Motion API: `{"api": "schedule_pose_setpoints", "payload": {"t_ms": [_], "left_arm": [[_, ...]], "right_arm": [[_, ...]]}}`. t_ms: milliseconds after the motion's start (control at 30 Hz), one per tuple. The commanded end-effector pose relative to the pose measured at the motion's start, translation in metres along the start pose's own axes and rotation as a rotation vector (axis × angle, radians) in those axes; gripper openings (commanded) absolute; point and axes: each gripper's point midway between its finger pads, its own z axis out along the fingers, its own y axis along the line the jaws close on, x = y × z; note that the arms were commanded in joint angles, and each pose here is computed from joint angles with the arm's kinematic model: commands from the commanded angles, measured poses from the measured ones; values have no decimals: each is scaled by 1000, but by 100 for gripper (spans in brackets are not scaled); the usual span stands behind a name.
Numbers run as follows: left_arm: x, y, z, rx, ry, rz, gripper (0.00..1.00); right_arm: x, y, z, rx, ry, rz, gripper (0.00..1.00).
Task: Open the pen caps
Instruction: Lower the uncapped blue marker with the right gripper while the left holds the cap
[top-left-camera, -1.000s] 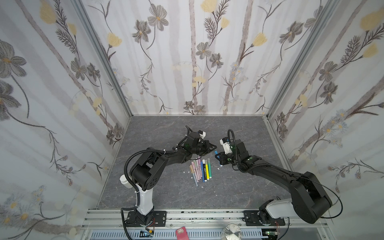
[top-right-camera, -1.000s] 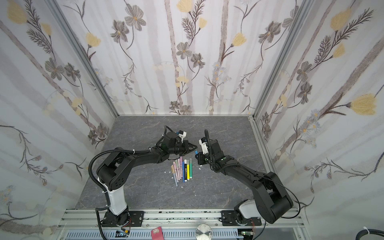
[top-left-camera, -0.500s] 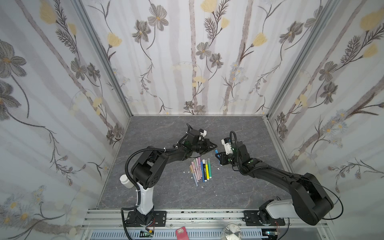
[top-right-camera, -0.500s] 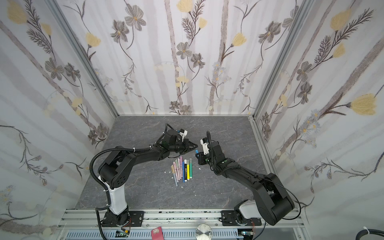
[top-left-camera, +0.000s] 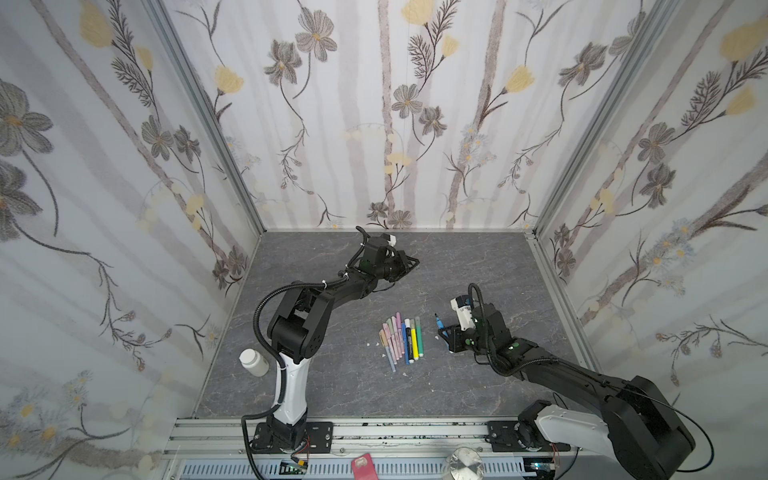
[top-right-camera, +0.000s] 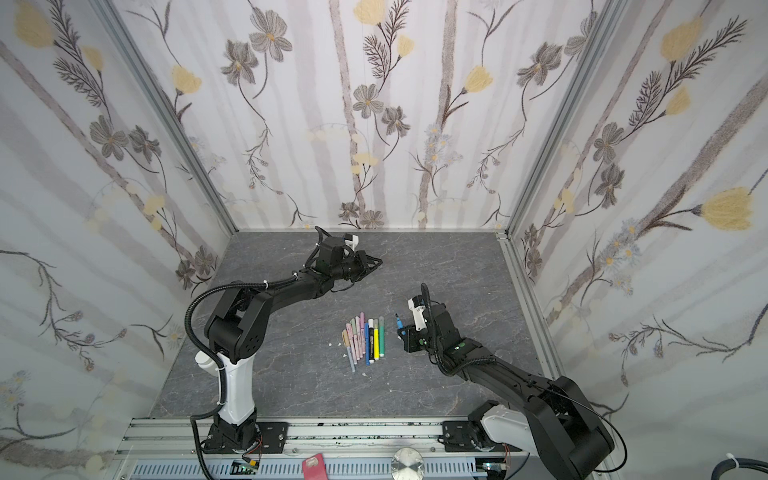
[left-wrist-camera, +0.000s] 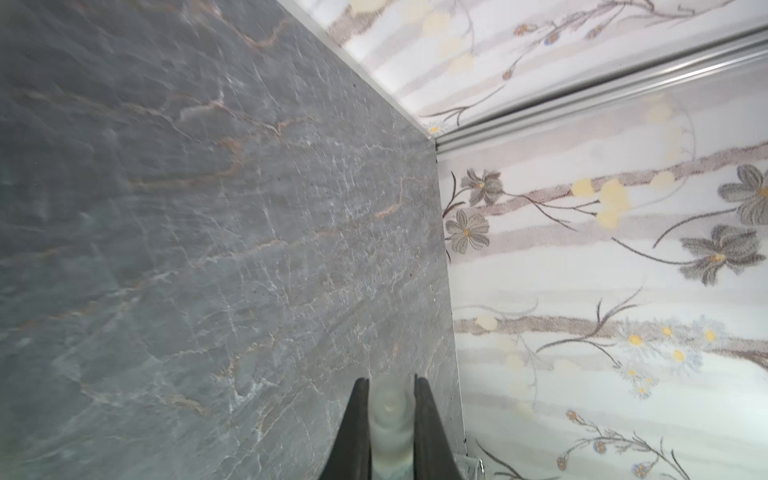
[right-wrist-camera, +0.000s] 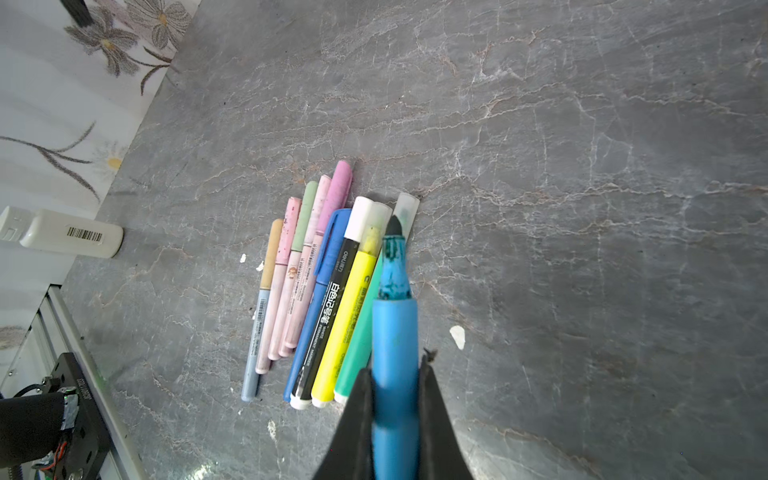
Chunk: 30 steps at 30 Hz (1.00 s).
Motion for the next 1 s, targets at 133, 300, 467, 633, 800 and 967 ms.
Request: {"api": "schedule_pose_setpoints", "payload": {"t_ms": [133, 300, 467, 633, 800, 967], "left_arm": [[11, 0, -13, -4, 33, 7, 0], [6, 44, -21, -78, 27, -30, 0], [-15, 78, -8, -251, 22, 20, 0], [-34, 112, -12, -459, 22, 61, 0], [-37, 146, -33, -597, 63, 36, 0], [-38, 172, -57, -685, 96, 15, 0]], "right_arm": [[-18, 0, 1, 35, -25, -22, 0], [-22, -13, 16, 109, 24, -32, 0], [-21, -33, 28, 221, 73, -28, 0], [-16, -62, 27, 386, 111, -22, 0], [-8, -81, 27, 484, 152, -24, 0], [-2, -88, 33, 510, 185, -22, 0]]}}
